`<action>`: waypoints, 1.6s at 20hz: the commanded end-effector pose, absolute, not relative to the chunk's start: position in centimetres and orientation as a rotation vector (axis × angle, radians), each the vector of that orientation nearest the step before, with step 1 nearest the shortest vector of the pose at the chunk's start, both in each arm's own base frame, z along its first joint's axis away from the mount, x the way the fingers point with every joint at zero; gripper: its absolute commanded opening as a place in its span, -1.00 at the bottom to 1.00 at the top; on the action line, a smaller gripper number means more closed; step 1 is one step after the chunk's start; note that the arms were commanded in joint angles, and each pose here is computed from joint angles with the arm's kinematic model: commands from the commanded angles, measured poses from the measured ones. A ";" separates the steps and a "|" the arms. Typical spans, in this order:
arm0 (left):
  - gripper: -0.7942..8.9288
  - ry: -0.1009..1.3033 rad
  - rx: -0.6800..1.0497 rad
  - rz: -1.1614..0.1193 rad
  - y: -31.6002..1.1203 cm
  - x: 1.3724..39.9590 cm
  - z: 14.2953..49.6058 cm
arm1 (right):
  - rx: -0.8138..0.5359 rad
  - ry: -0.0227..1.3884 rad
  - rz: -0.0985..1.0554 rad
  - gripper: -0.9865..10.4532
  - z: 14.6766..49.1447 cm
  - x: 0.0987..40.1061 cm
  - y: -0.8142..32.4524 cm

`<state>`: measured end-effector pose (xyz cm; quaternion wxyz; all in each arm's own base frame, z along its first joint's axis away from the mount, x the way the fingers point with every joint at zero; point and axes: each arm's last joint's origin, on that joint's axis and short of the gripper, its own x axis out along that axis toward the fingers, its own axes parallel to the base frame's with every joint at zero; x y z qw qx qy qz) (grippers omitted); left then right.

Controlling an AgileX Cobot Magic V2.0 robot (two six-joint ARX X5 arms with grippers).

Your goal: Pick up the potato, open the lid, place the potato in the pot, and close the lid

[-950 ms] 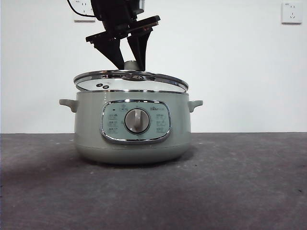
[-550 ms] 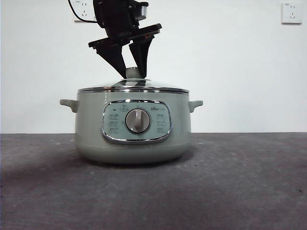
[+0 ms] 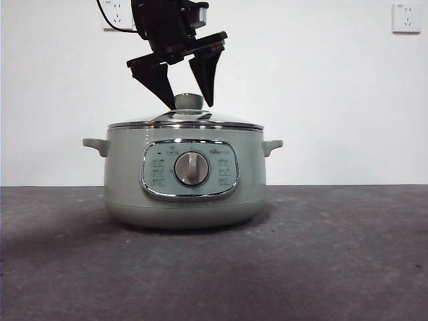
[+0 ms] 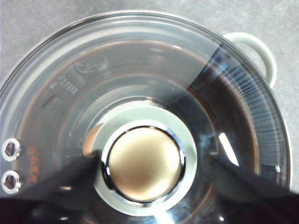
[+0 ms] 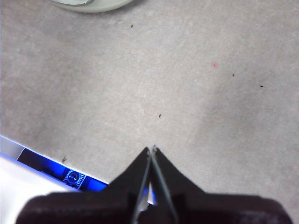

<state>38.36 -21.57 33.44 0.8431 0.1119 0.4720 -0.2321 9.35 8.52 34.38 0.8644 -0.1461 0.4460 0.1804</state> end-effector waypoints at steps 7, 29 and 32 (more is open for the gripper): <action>0.44 0.809 0.201 -0.516 -18.1 31.9 42.7 | -0.313 0.942 0.381 -0.85 34.1 9.4 8.6; -0.84 0.794 0.318 -0.419 -12.6 27.3 46.2 | -0.313 0.933 0.375 -0.85 34.1 9.4 8.6; -0.84 0.862 0.264 -0.392 -10.9 26.8 44.9 | -0.313 0.933 0.376 -0.85 34.1 9.4 8.6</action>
